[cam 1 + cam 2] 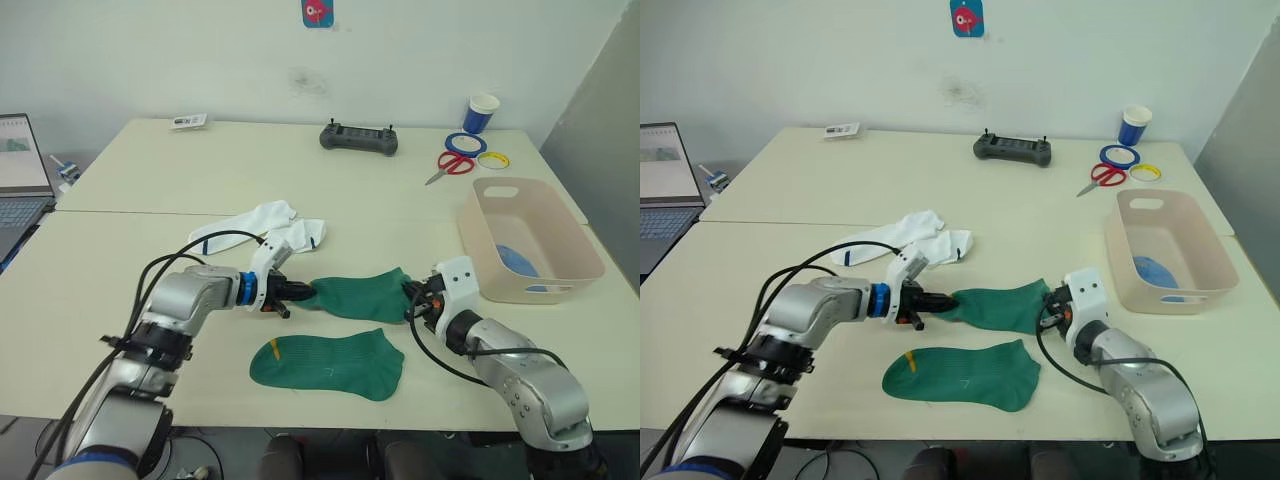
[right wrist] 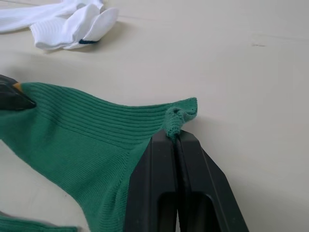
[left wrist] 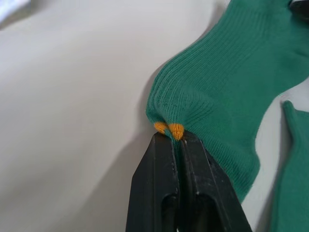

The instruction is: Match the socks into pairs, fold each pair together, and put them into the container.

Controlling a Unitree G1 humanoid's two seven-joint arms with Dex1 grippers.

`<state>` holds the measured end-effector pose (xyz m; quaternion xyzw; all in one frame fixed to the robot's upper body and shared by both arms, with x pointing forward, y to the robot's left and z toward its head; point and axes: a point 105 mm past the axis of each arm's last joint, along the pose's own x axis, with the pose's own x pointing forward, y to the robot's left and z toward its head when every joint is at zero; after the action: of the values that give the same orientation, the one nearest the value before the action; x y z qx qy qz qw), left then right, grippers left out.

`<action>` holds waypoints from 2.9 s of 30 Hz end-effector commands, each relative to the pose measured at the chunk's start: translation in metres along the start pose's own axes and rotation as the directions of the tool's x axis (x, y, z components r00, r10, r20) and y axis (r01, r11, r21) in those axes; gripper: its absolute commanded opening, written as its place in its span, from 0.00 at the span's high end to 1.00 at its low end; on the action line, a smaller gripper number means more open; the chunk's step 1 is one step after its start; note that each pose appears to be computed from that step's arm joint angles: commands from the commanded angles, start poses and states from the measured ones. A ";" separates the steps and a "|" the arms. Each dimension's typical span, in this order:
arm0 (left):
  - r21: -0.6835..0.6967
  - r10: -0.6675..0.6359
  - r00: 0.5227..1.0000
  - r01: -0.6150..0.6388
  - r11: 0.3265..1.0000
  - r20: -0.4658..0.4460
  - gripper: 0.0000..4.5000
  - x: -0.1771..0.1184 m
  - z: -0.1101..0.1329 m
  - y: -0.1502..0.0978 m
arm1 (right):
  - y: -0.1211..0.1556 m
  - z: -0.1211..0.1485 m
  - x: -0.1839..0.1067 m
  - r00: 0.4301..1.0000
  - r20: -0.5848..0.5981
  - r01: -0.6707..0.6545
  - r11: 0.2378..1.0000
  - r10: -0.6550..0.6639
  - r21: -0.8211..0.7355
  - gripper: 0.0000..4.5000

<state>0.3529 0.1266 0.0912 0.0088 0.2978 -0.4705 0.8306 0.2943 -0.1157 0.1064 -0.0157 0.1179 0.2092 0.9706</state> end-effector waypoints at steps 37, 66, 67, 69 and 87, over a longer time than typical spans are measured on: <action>-0.233 0.115 0.978 -0.072 0.970 0.174 0.48 -0.015 -0.013 -0.007 | 0.003 0.018 -0.016 0.997 0.074 -0.011 0.995 0.019 -0.100 0.00; -0.166 0.062 0.953 -0.013 0.986 0.296 1.00 -0.047 0.017 -0.020 | 0.009 0.028 -0.016 0.983 0.160 -0.086 0.996 0.087 -0.017 1.00; -0.159 0.049 0.952 -0.001 0.987 0.303 1.00 -0.054 0.020 -0.023 | 0.013 0.035 -0.019 0.978 0.180 -0.103 0.995 0.104 -0.016 1.00; -0.151 0.018 0.950 0.031 0.988 0.313 1.00 -0.070 0.027 -0.031 | 0.023 0.049 -0.029 0.963 0.220 -0.156 0.988 0.154 -0.008 1.00; -0.276 0.018 0.998 -0.001 0.961 0.058 1.00 -0.085 -0.078 -0.071 | 0.062 -0.011 -0.067 0.956 -0.053 -0.286 0.957 0.289 0.054 1.00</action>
<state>0.2244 0.1784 0.0878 -0.1380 0.3494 -0.4210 0.8256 0.2046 -0.0862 0.1091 0.0267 0.1718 0.3509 0.9201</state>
